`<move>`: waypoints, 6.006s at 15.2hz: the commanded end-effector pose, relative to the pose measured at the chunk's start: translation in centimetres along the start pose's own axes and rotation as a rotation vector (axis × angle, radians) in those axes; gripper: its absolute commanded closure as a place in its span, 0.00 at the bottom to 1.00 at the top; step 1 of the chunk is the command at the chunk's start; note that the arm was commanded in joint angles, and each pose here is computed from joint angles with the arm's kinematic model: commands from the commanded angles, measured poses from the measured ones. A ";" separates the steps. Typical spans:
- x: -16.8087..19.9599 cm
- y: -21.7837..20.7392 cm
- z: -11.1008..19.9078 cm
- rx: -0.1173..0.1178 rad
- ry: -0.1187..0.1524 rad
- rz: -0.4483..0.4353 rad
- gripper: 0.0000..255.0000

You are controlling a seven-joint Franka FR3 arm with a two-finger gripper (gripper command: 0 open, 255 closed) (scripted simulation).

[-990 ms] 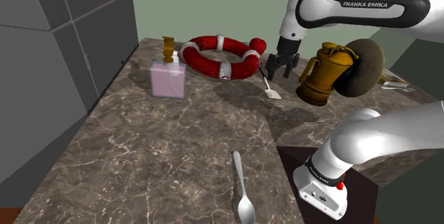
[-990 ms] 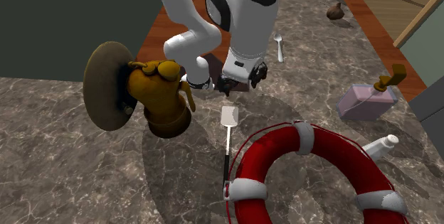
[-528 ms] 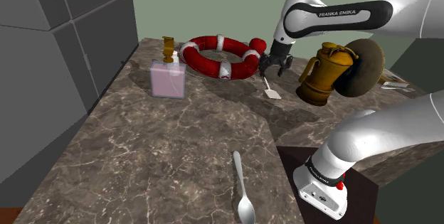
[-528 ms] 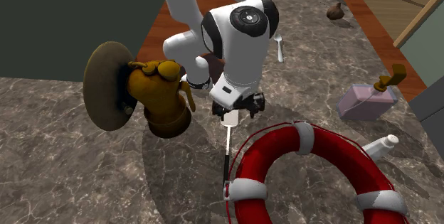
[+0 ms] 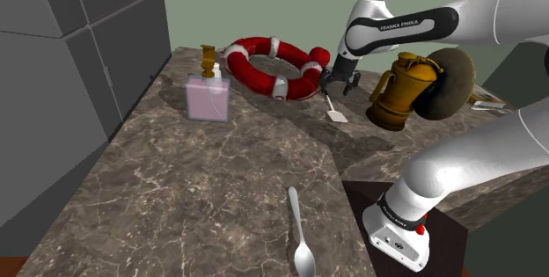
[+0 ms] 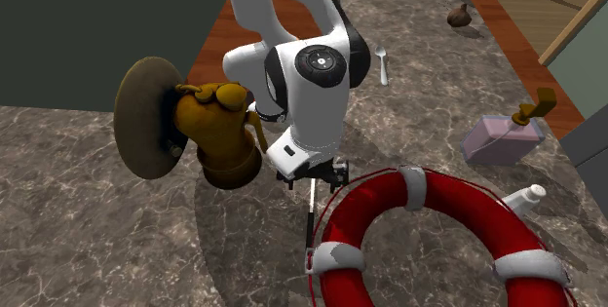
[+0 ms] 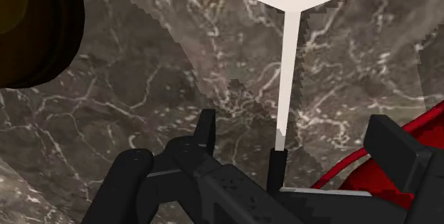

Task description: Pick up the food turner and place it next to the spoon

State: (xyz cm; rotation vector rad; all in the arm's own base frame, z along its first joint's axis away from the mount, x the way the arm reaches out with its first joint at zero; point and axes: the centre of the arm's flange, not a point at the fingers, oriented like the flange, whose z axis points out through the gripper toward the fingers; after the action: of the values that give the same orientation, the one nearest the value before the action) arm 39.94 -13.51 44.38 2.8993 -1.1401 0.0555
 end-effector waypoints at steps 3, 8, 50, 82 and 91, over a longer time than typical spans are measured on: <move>0.4 -0.1 2.5 0.011 0.024 0.002 0.00; 0.4 -0.1 2.8 0.011 0.024 0.002 0.00; -2.9 0.3 4.0 0.008 0.019 -0.009 1.00; -18.3 -5.8 -5.7 0.008 0.019 -0.009 1.00; -27.9 -9.5 -5.7 0.008 0.019 -0.009 1.00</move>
State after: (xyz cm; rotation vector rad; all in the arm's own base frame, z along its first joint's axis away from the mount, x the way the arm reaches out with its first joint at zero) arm 26.31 11.99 48.97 2.9042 -1.1251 0.0873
